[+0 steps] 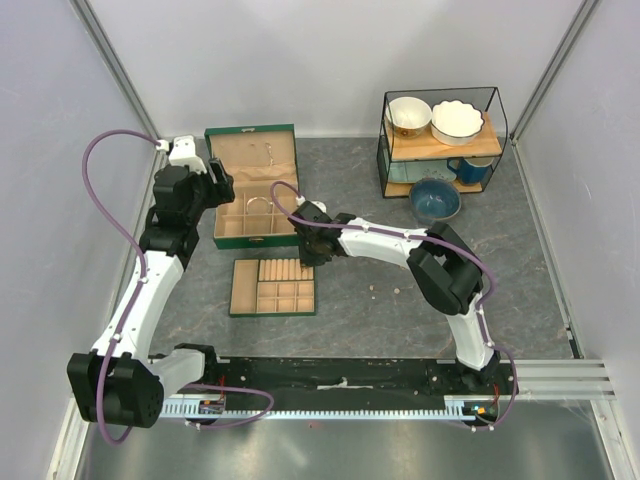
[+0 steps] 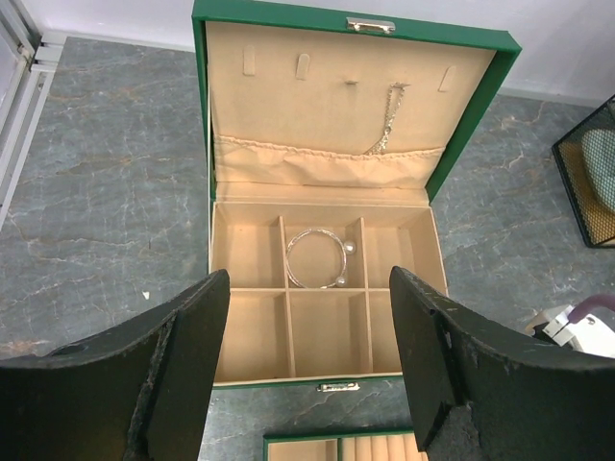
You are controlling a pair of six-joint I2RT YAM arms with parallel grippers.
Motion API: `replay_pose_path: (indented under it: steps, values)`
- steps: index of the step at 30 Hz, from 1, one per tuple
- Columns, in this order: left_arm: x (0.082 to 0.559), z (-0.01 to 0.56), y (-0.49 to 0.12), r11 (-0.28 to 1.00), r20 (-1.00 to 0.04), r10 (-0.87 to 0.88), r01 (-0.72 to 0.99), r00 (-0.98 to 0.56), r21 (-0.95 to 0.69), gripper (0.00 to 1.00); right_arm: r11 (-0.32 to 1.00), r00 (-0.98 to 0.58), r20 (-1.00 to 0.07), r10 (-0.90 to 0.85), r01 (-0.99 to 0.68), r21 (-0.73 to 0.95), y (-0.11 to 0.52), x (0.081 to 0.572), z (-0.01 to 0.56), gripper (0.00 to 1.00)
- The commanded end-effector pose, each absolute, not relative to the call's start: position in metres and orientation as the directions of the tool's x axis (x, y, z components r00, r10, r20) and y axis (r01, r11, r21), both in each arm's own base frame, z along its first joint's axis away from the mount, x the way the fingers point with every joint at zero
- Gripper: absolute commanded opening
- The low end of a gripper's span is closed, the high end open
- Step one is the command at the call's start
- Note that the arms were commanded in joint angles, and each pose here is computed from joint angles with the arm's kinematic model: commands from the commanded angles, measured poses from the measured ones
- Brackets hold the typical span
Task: Organize the mixed jewelry
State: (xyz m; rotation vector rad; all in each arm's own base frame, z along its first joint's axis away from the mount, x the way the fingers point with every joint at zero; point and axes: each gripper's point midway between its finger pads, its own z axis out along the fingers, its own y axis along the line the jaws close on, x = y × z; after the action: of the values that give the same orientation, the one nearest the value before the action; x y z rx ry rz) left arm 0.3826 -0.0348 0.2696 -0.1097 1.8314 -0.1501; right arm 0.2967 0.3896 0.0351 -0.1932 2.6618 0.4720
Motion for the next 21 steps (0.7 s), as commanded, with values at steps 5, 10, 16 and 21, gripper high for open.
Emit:
replay_pose_path:
  steps: [5,10,16,21]
  values:
    - [0.383,0.286,-0.037,0.985,-0.966,-0.161,0.029,-0.201,-0.171,0.74,0.91,-0.881,-0.463,-0.096,-0.266,0.317,0.409,0.3,0.043,0.08]
    - [0.384,0.285,-0.038,0.985,-0.966,-0.161,0.034,-0.204,-0.172,0.74,0.902,-0.878,-0.468,-0.097,-0.277,0.331,0.414,0.301,0.049,0.16]
    - [0.383,0.286,-0.038,0.984,-0.966,-0.162,0.037,-0.201,-0.172,0.74,0.895,-0.874,-0.476,-0.097,-0.286,0.343,0.417,0.301,0.057,0.24]
    - [0.383,0.286,-0.039,0.984,-0.966,-0.162,0.038,-0.201,-0.173,0.74,0.892,-0.87,-0.482,-0.101,-0.294,0.343,0.419,0.301,0.059,0.32]
